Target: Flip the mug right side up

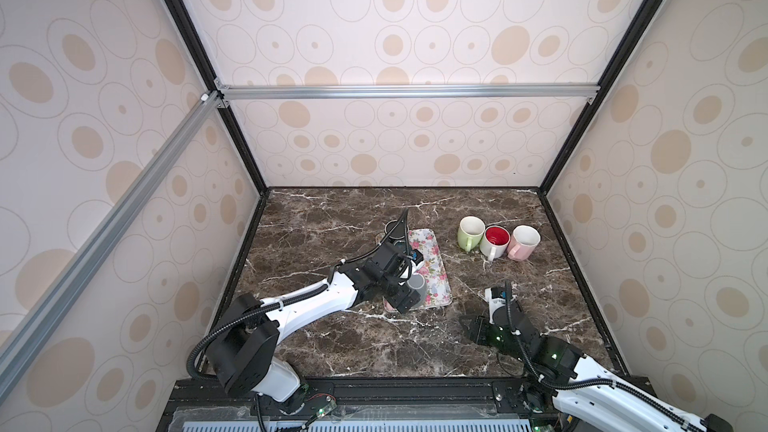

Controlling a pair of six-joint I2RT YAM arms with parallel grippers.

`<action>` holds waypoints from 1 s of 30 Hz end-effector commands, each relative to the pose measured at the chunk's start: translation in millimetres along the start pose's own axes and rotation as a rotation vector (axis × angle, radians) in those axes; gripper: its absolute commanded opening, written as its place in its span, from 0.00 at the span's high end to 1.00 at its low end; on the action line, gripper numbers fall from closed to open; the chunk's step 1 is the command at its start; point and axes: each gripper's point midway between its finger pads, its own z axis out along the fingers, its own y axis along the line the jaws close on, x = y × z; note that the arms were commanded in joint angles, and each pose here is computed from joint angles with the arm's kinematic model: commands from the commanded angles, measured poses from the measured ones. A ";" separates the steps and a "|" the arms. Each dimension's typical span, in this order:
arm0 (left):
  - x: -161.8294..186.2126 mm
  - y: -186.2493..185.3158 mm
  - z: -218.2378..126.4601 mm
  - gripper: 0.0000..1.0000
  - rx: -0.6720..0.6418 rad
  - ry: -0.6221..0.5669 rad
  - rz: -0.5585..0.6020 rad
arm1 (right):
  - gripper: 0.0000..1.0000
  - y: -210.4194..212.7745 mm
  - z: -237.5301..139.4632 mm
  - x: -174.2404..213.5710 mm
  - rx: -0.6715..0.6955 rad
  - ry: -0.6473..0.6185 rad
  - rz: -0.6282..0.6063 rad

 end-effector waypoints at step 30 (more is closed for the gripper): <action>23.3 8.4 10.9 0.32 -0.061 0.193 0.018 | 0.46 23.8 10.5 -12.6 -0.008 0.019 -0.010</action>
